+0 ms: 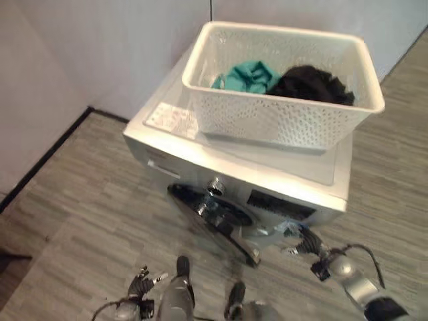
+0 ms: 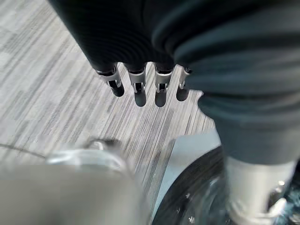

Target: Grab the laundry basket,head to the washer,open it,put in the laundry and shut it.

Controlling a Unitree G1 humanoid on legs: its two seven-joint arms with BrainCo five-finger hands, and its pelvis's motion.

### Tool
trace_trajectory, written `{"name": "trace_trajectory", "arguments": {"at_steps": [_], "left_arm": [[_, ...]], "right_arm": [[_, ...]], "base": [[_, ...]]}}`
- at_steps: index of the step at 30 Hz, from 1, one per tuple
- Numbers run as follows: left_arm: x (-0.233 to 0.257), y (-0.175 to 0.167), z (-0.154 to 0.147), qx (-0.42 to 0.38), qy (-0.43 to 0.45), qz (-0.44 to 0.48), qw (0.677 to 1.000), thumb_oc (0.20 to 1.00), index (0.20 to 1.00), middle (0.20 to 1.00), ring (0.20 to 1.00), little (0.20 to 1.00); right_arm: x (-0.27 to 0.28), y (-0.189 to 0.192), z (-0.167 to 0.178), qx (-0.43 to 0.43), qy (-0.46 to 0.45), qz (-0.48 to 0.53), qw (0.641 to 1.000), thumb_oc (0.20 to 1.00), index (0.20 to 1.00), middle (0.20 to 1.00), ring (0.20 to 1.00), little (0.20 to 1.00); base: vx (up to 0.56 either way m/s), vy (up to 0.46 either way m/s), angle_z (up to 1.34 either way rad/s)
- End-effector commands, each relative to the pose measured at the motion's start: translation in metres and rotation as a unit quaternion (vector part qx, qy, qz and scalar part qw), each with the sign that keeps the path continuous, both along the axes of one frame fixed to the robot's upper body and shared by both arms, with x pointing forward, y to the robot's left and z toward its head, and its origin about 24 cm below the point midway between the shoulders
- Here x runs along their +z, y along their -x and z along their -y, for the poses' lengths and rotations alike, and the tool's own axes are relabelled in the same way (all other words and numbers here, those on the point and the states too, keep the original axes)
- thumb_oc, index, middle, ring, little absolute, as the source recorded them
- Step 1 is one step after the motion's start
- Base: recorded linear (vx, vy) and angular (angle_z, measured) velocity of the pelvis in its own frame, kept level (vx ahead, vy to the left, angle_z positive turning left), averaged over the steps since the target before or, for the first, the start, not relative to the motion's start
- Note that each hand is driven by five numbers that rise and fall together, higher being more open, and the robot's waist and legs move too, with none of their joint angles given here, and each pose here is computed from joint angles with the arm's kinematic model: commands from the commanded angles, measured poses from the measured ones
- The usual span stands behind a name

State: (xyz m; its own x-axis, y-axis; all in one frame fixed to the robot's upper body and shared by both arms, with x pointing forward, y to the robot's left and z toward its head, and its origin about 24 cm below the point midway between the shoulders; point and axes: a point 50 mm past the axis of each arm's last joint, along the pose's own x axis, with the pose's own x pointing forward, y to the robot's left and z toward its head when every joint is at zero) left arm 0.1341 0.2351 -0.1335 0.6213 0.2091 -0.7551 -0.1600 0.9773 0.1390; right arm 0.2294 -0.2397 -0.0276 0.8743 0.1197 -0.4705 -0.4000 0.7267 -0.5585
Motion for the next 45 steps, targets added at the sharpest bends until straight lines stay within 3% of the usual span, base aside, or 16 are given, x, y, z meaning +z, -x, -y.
{"name": "trace_trajectory", "arguments": {"at_steps": [1,4,7,16,25,30,32,34,35,36,40,45], "left_arm": [[-0.004,0.009,0.012,-0.044,0.004,-0.010,0.999,1.000,1.000,1.000,1.000,1.000],[-0.007,0.018,0.018,-0.070,0.013,-0.023,0.997,1.000,1.000,1.000,1.000,1.000],[0.000,0.005,0.023,-0.096,0.014,0.006,0.995,1.000,1.000,1.000,1.000,1.000],[0.004,-0.003,0.020,-0.079,0.001,0.031,0.996,1.000,1.000,1.000,1.000,1.000],[0.005,-0.006,0.018,-0.077,-0.011,0.038,0.996,1.000,1.000,1.000,1.000,1.000],[0.009,-0.018,0.026,-0.075,-0.006,0.059,0.995,1.000,1.000,1.000,1.000,1.000],[0.012,-0.029,0.035,-0.097,-0.007,0.069,0.993,1.000,1.000,1.000,1.000,1.000],[0.015,-0.036,0.039,-0.107,-0.009,0.080,0.991,1.000,1.000,1.000,1.000,1.000],[0.015,-0.036,0.039,-0.107,-0.010,0.080,0.991,1.000,1.000,1.000,1.000,1.000],[0.016,-0.039,0.042,-0.111,-0.012,0.084,0.990,1.000,1.000,1.000,1.000,1.000],[0.017,-0.041,0.045,-0.107,-0.021,0.095,0.989,1.000,1.000,1.000,1.000,1.000],[0.032,-0.052,0.043,-0.096,-0.036,0.151,0.983,1.000,1.000,1.000,1.000,1.000]], "right_arm": [[0.011,-0.006,0.006,0.001,0.004,0.035,0.999,1.000,1.000,1.000,1.000,1.000],[0.014,-0.012,0.003,0.001,-0.004,0.046,0.999,1.000,1.000,1.000,1.000,1.000],[0.020,-0.040,-0.015,-0.028,-0.041,0.088,0.995,1.000,1.000,1.000,1.000,1.000],[0.017,-0.058,-0.037,-0.067,-0.103,0.104,0.987,1.000,1.000,1.000,1.000,1.000],[0.026,-0.079,-0.038,-0.086,-0.099,0.113,0.985,1.000,1.000,1.000,1.000,1.000],[0.007,-0.076,-0.094,-0.076,-0.198,0.060,0.975,1.000,1.000,1.000,1.000,1.000],[-0.001,-0.070,-0.154,-0.050,-0.308,0.000,0.950,1.000,1.000,1.000,1.000,1.000],[-0.002,-0.065,-0.188,-0.037,-0.363,-0.038,0.930,1.000,1.000,1.000,1.000,1.000],[-0.001,-0.065,-0.188,-0.037,-0.364,-0.038,0.930,1.000,1.000,1.000,1.000,1.000],[0.001,-0.059,-0.219,-0.022,-0.411,-0.075,0.908,1.000,1.000,1.000,1.000,1.000],[0.003,-0.051,-0.243,0.005,-0.421,-0.096,0.902,1.000,1.000,1.000,1.000,1.000],[-0.010,-0.046,-0.233,-0.013,-0.400,-0.104,0.911,1.000,1.000,1.000,1.000,1.000]], "base": [[0.06,0.084,0.53],[-0.01,0.083,0.44],[-0.18,0.100,0.23],[-0.07,0.100,0.29],[-0.05,0.037,0.08],[0.00,0.045,-0.01],[-0.03,0.078,-0.08],[-0.03,0.043,-0.13],[-0.03,0.055,-0.10],[-0.03,0.060,-0.08],[-0.01,0.048,0.01],[0.03,0.036,0.29]]}}
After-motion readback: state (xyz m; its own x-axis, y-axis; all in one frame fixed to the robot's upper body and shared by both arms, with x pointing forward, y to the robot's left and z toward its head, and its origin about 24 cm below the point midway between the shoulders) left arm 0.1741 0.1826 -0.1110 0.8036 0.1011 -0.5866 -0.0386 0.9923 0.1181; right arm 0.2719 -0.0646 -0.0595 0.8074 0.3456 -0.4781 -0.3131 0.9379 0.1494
